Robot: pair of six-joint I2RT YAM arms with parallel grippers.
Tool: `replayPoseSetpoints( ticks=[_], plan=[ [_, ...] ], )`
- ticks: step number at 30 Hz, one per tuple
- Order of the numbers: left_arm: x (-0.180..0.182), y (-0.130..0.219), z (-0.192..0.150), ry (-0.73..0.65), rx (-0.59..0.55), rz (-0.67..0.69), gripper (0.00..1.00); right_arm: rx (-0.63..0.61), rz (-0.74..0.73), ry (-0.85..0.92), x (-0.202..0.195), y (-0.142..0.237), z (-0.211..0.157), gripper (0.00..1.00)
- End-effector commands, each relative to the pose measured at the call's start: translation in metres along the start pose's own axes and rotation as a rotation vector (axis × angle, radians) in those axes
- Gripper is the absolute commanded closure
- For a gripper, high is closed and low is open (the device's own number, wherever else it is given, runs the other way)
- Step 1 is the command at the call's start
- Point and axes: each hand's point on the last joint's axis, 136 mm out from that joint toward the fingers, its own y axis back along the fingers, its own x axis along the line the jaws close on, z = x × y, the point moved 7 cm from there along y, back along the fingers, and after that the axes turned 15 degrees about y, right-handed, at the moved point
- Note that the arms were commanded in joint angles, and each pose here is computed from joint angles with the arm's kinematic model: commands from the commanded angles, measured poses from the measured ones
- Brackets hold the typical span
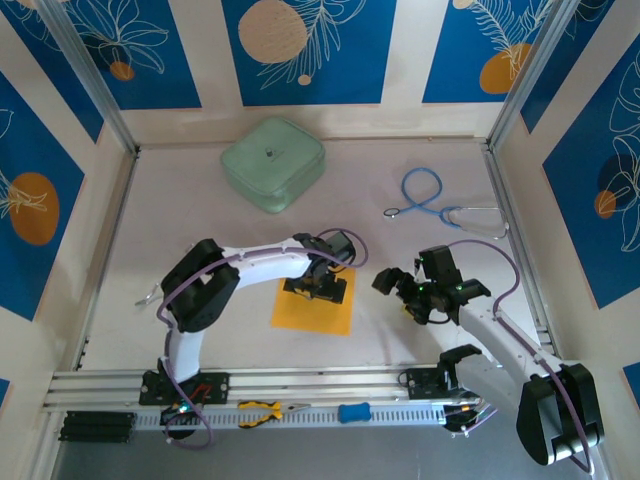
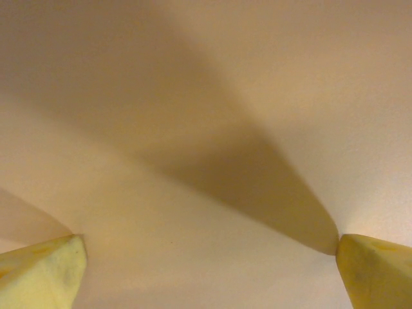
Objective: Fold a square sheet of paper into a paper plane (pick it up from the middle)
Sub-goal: First fold the square sheet of paper in half at the center of the table.
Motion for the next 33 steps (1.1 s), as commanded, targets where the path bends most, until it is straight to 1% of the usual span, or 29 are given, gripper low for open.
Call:
replayPoseSetpoints(
  ticks=[1,5,12,15,19,26,33],
  plan=[
    [0.009,0.024,0.007,0.029,-0.087,-0.029,0.0,0.018,0.011,-0.002,0.006,0.004,-0.001,0.0],
    [0.013,0.032,0.007,0.093,-0.115,-0.071,0.0,0.017,0.016,0.008,0.009,0.003,-0.001,0.0],
    [0.012,0.017,-0.001,0.15,-0.046,-0.068,0.0,0.027,0.016,0.009,0.01,0.0,0.0,0.0],
    [0.014,0.011,-0.003,0.169,-0.034,-0.053,0.0,0.033,0.016,0.014,0.012,-0.001,0.001,0.0],
    [0.015,0.009,-0.002,0.163,-0.034,-0.031,0.0,0.036,0.01,0.018,0.013,-0.001,0.001,0.0],
    [0.008,0.005,-0.004,0.127,-0.001,-0.07,0.0,0.042,0.009,0.018,0.014,-0.003,0.001,0.0],
    [0.013,-0.004,-0.003,0.119,0.0,-0.005,0.0,0.051,0.013,0.03,0.019,-0.002,0.001,0.0]
  ],
)
